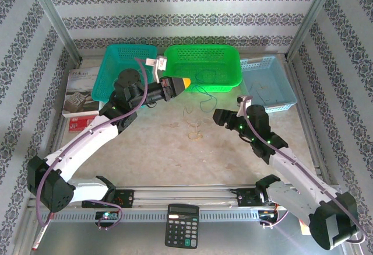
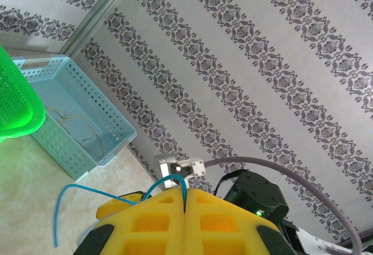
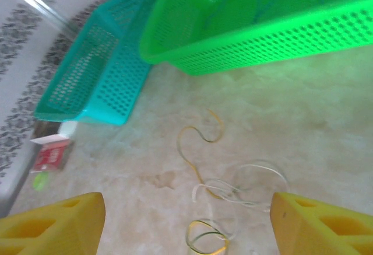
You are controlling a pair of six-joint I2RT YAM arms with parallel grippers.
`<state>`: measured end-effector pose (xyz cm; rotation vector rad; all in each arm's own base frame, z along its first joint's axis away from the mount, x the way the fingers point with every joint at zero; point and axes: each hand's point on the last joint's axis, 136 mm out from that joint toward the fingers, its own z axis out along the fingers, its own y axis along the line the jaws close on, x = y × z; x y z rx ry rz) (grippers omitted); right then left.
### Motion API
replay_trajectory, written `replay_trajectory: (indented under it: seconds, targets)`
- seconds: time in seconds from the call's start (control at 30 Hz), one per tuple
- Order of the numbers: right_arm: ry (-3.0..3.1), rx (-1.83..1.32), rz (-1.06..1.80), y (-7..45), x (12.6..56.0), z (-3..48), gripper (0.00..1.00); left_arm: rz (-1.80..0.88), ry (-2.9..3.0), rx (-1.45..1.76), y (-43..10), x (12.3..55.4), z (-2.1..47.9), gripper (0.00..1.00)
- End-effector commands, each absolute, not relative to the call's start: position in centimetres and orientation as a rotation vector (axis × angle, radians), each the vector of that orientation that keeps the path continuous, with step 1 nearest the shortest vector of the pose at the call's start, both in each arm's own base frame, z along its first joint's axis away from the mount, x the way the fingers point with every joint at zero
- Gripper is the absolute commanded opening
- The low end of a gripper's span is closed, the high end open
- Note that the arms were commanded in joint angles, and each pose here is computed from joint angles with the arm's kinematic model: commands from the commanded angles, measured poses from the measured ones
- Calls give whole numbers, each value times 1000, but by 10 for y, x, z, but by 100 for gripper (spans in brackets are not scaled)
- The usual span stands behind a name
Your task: Untangle the cables
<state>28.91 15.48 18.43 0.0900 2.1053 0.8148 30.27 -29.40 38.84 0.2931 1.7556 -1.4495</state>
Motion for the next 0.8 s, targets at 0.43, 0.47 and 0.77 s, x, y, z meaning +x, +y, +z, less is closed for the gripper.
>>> replay_trajectory:
  seconds: [0.43,0.47,0.77]
  targets:
    - [1939,45,806,140,282,248,75,-1418,1794,379,-303,297,375,0]
    - [1913,29,810,141,280,258,75,-1419,1796,380,-303,297,374,0]
    - [1765,-232,872,189,275,324,77,-1429,1814,379,-307,301,369,0]
